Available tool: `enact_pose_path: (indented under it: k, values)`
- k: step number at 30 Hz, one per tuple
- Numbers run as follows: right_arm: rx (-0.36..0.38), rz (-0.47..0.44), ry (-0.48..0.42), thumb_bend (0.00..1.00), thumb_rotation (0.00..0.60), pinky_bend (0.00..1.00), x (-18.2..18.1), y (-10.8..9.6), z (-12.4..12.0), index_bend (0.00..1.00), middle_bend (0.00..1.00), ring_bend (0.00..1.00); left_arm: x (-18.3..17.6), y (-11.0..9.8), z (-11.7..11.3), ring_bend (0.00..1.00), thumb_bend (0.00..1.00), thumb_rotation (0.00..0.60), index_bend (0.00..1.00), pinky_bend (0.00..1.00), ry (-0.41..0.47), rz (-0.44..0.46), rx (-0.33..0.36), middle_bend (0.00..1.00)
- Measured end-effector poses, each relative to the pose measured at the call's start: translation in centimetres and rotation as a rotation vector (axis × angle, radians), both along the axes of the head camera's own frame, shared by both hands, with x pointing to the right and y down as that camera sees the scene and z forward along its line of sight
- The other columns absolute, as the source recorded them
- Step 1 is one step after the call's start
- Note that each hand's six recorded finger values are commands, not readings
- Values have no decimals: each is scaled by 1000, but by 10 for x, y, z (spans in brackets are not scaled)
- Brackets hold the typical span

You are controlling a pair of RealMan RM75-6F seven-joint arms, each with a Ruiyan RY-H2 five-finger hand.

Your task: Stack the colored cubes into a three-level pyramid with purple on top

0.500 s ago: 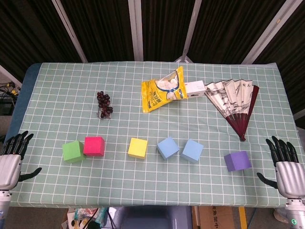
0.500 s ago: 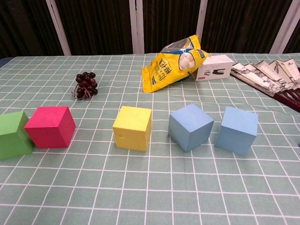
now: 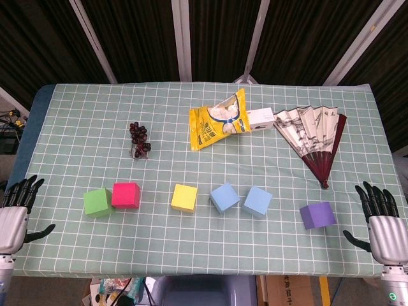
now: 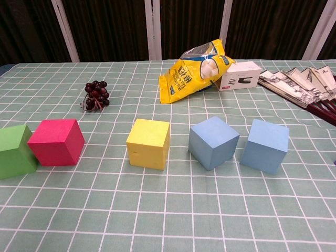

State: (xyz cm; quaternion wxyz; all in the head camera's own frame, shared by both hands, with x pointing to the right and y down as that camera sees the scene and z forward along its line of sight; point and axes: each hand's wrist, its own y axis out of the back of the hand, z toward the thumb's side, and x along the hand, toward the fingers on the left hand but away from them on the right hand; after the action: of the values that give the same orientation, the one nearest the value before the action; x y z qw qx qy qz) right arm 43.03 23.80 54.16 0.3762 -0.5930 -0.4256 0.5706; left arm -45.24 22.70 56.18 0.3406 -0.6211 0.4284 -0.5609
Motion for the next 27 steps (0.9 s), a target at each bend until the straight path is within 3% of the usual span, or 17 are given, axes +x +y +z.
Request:
enact_pose_path:
  k: [12, 20, 27]
  values:
    - [-5, 17, -5, 143, 600, 0, 2, -3, 2, 0, 0, 0, 4, -4, 3, 0, 2, 600, 0, 0, 11, -2, -14, 0]
    - [-9, 21, -15, 143, 600, 0, 3, -4, 3, 0, 0, 0, 27, -20, 3, 0, 19, 600, 0, 0, 12, 36, -29, 0]
    - [-23, 26, -19, 144, 600, 0, 2, -5, 9, 0, 0, 0, 67, -41, 9, 0, 63, 600, 0, 0, -8, 119, -57, 121]
